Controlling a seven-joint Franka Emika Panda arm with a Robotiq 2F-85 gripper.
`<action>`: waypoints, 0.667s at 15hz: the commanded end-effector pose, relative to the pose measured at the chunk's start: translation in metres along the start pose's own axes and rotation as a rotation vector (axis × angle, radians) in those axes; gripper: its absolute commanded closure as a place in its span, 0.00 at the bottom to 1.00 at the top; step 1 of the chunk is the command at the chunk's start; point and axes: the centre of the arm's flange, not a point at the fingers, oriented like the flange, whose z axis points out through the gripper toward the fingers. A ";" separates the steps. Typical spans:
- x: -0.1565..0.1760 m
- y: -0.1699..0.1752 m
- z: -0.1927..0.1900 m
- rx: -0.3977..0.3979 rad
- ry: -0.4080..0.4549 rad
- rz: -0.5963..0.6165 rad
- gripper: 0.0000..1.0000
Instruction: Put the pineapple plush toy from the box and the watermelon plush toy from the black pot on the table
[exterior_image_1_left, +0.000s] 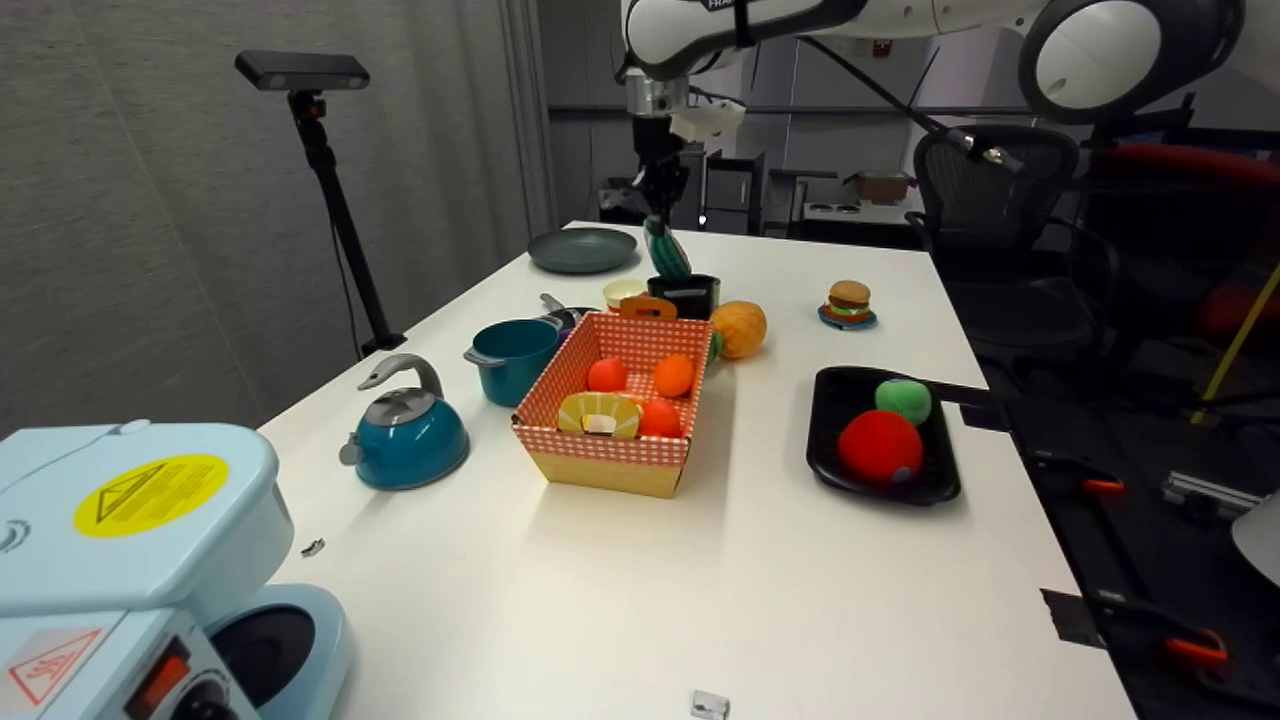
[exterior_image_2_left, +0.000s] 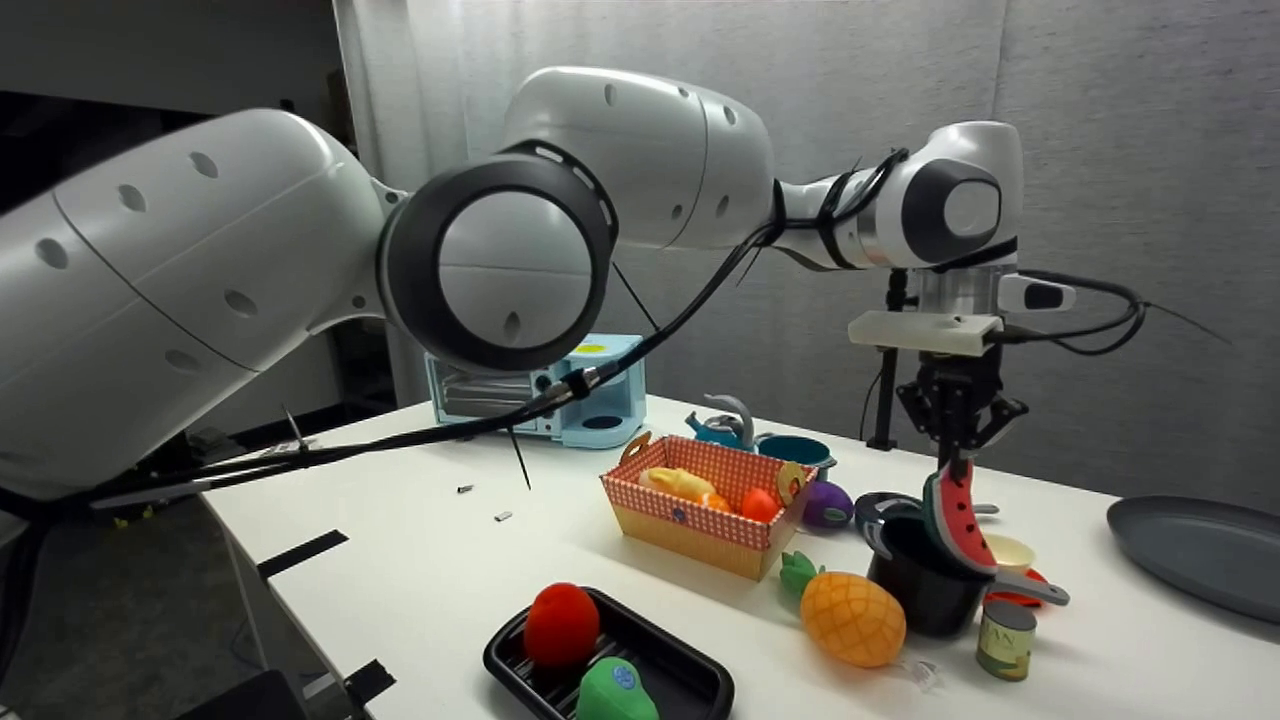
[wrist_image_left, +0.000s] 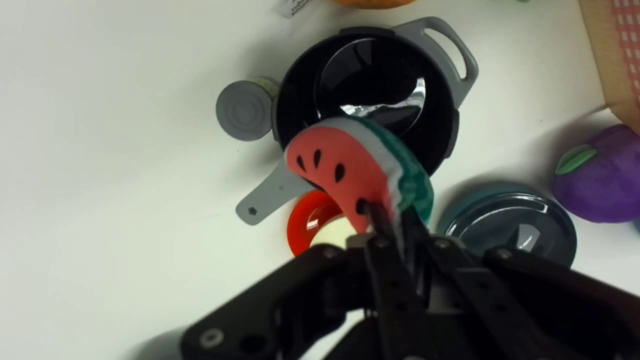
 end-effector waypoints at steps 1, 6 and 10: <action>-0.021 0.003 -0.042 0.027 0.024 -0.035 0.98; -0.050 -0.045 -0.104 0.055 0.109 -0.154 0.98; -0.080 -0.118 -0.141 0.072 0.144 -0.326 0.98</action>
